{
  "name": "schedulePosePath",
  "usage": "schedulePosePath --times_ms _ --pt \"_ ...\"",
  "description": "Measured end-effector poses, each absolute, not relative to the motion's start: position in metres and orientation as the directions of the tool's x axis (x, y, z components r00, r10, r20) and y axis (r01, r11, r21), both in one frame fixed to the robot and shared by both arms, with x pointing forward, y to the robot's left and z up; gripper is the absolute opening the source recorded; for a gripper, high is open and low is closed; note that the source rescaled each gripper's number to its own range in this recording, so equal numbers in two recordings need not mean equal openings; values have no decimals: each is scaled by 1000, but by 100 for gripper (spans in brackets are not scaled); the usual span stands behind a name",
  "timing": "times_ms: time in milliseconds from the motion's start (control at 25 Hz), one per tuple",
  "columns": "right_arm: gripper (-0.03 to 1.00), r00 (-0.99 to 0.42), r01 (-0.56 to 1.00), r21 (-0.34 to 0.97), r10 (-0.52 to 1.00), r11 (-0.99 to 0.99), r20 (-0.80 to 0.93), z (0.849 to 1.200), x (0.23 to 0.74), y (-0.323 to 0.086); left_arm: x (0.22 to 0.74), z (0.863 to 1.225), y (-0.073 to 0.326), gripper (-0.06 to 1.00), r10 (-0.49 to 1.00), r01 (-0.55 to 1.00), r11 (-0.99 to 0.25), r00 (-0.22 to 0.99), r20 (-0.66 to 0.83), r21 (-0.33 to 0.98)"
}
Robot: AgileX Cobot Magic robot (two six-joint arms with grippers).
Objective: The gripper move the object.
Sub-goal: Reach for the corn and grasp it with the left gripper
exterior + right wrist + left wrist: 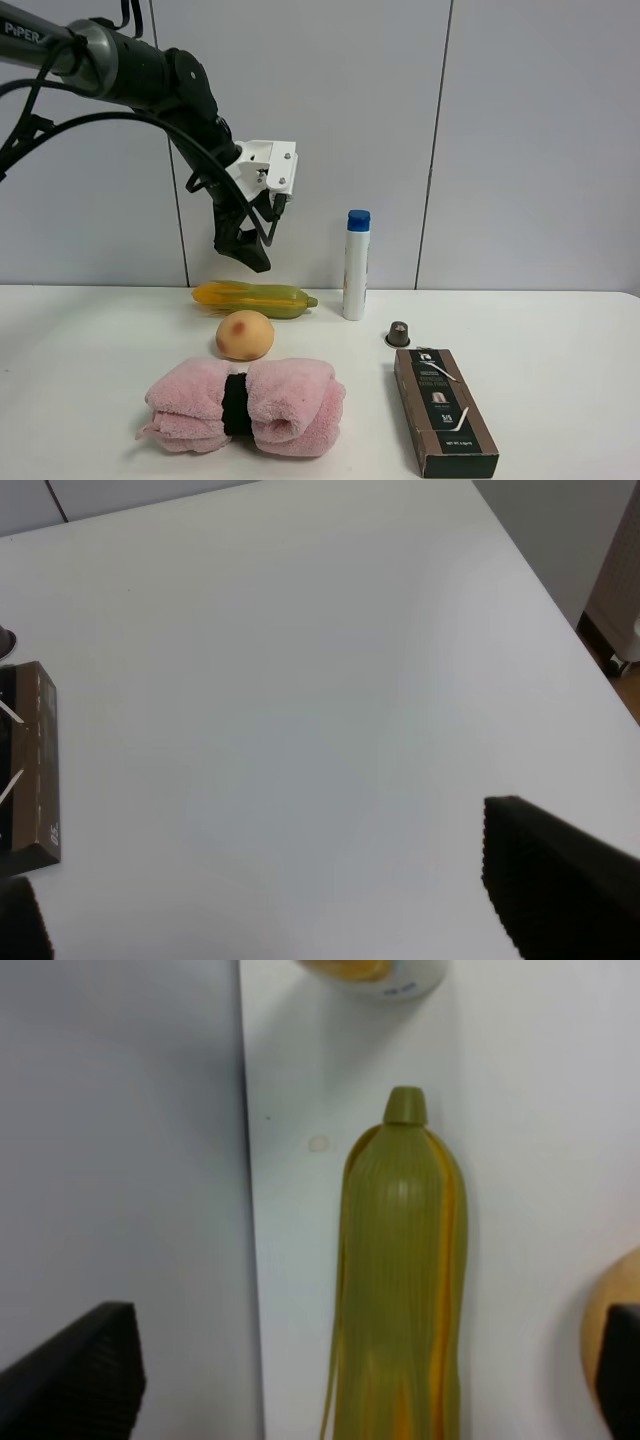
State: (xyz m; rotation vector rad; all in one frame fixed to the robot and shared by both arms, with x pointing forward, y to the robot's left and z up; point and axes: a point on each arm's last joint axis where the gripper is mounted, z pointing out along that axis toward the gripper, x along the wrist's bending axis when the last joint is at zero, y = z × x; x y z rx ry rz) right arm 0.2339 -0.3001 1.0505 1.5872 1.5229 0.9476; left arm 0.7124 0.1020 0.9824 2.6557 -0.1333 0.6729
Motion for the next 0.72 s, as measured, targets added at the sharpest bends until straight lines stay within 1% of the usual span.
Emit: schedulePosePath --times_ms 200,480,720 --pt "100 27 462 886 999 -33 23 1050 234 -300 722 955 99 92 6 -192 -916 871 491 353" --pt "100 27 462 886 999 -33 23 1050 234 -300 728 928 98 92 -12 -205 -919 867 498 336" --pt "100 27 462 886 999 -33 23 1050 234 -300 731 914 98 92 -63 -248 -921 856 512 301"
